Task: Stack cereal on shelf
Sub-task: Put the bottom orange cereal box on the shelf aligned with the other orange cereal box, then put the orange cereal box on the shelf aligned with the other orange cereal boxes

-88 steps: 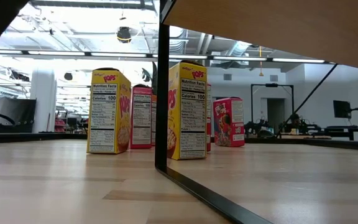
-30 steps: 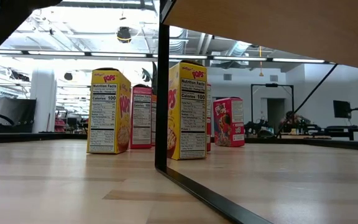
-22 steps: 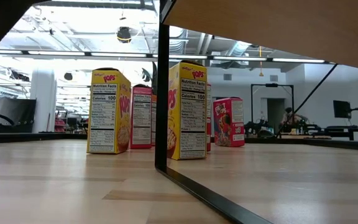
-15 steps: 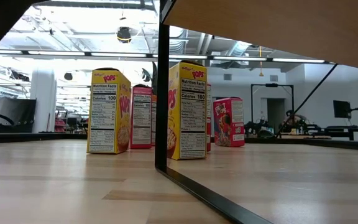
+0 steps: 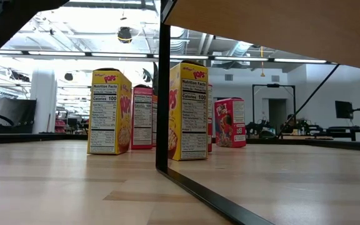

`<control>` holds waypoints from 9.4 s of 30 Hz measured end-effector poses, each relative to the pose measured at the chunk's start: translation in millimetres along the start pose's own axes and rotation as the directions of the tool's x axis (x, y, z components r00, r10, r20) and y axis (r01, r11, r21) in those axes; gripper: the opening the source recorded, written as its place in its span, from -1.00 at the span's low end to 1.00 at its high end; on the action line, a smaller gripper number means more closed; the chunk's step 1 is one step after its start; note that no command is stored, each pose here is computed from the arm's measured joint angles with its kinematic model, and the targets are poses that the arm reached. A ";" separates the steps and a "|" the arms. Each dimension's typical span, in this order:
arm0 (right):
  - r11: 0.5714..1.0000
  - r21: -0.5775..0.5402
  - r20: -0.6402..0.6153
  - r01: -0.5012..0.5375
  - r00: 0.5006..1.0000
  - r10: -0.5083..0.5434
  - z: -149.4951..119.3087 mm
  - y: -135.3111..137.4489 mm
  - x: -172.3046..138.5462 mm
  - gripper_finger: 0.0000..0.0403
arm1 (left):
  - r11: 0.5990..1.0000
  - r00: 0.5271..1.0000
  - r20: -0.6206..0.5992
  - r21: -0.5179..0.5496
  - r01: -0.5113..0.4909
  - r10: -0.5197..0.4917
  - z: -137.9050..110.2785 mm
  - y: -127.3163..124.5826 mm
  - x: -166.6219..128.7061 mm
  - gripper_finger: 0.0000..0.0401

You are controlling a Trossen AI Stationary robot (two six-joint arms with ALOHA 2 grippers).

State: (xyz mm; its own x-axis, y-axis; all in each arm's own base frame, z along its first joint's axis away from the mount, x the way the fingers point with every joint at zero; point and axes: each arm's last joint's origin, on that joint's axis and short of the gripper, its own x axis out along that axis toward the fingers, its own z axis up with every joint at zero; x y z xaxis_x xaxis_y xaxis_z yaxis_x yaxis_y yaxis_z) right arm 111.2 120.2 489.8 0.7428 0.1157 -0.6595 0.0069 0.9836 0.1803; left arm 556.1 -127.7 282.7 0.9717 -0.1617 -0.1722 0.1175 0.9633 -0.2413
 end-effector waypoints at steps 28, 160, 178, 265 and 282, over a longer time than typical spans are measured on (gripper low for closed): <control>1.000 -0.018 0.001 0.001 1.000 -0.001 0.0 0.0 0.0 -0.90 | 0.997 0.997 -0.004 -0.018 0.075 -0.075 -3.0 7.7 4.4 -1.00; 0.939 0.011 -0.094 0.344 0.935 -0.341 126.5 -191.9 310.5 0.47 | 0.884 0.918 -0.039 0.288 -0.368 0.395 194.2 -63.6 -419.5 -1.00; 0.879 0.312 0.299 0.360 0.841 -0.450 133.5 -154.9 95.9 0.45 | 0.797 0.845 0.021 0.320 -0.512 0.535 96.9 8.6 -520.1 -0.99; 0.877 0.253 0.064 0.409 0.897 -0.437 107.3 -145.9 98.6 0.44 | 0.812 0.745 -0.604 0.565 0.147 0.285 -50.4 264.5 -311.9 0.45; 0.877 0.252 0.061 0.410 0.897 -0.437 107.1 -145.9 98.6 0.44 | 0.828 0.705 -0.635 0.547 0.121 0.316 -54.3 265.8 -309.0 -0.02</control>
State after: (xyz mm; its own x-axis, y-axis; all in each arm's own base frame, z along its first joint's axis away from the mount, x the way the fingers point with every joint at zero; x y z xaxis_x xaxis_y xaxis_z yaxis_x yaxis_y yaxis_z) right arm 255.1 -26.7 476.7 0.7045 -0.3345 -0.6259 0.4793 0.8747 0.0720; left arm 276.0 166.7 219.9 0.5920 0.0549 -0.8041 0.3271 0.8955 0.3019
